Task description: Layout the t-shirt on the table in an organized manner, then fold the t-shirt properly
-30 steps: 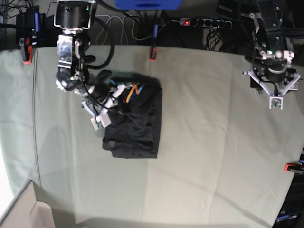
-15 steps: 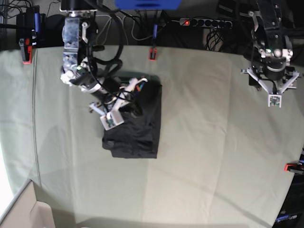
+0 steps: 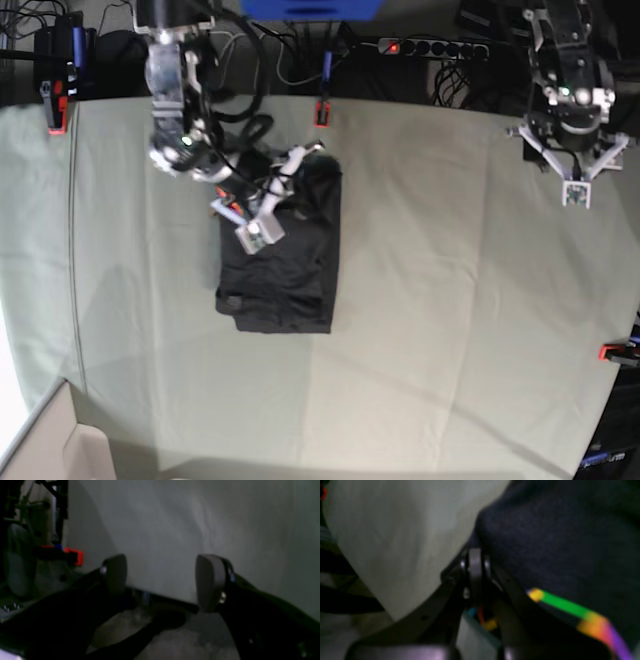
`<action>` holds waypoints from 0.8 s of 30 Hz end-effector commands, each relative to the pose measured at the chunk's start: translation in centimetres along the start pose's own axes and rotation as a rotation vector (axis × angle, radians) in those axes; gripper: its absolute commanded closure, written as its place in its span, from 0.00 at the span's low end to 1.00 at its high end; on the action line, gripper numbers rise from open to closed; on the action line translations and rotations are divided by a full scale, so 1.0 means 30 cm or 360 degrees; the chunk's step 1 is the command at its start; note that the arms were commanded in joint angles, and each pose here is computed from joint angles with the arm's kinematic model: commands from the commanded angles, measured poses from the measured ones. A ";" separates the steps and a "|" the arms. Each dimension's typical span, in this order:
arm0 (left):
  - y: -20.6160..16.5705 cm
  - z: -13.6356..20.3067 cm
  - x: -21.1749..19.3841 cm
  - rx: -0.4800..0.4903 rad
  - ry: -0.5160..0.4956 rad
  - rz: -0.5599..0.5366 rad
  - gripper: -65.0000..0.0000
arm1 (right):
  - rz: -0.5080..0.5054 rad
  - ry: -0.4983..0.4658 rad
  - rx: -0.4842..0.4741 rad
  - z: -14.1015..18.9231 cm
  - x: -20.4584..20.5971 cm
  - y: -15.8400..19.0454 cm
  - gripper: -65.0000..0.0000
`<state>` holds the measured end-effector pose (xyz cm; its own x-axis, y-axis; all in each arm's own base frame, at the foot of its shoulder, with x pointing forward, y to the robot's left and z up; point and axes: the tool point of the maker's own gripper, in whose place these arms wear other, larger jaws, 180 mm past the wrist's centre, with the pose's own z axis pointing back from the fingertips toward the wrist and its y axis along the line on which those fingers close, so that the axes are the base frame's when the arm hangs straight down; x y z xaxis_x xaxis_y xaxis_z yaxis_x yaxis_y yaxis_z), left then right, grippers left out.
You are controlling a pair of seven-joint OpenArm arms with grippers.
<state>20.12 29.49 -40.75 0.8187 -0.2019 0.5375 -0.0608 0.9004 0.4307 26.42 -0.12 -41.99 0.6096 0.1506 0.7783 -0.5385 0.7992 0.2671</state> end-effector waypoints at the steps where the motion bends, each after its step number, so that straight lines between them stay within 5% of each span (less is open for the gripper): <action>1: 0.029 0.013 0.020 0.0043 -0.0048 -0.0010 0.36 | 0.0047 -0.0168 0.0004 0.038 0.103 0.015 1.00; 5: 0.014 0.027 -0.014 0.0023 -0.0022 -0.0027 0.39 | 0.0145 -0.0258 -0.0100 0.188 0.141 0.030 1.00; 8: -0.013 0.036 -0.044 0.0000 0.0008 -0.0004 0.59 | 0.0108 -0.0212 -0.0188 0.275 0.076 0.019 1.00; 11: -0.053 0.053 -0.089 -0.0036 0.0055 0.0017 0.75 | 0.0013 -0.0070 -0.0275 0.351 -0.066 -0.007 1.00; 15: -0.116 0.079 -0.167 -0.0092 0.0142 0.0053 0.82 | -0.0060 0.0149 -0.0391 0.478 -0.251 -0.053 1.00; 18: -0.157 0.087 -0.208 -0.0126 0.0195 0.0086 1.00 | -0.0090 0.0291 -0.0431 0.560 -0.357 -0.058 1.00; 24: -0.267 0.074 -0.356 -0.0237 0.0321 0.0135 1.00 | -0.0220 0.0552 -0.0459 0.659 -0.577 -0.074 1.00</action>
<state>10.51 23.48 -48.65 0.9170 -0.0596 0.3945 -0.0528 0.9619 0.2682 5.52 -16.06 -45.26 0.8564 0.1786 0.4845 -0.2794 0.9493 0.1440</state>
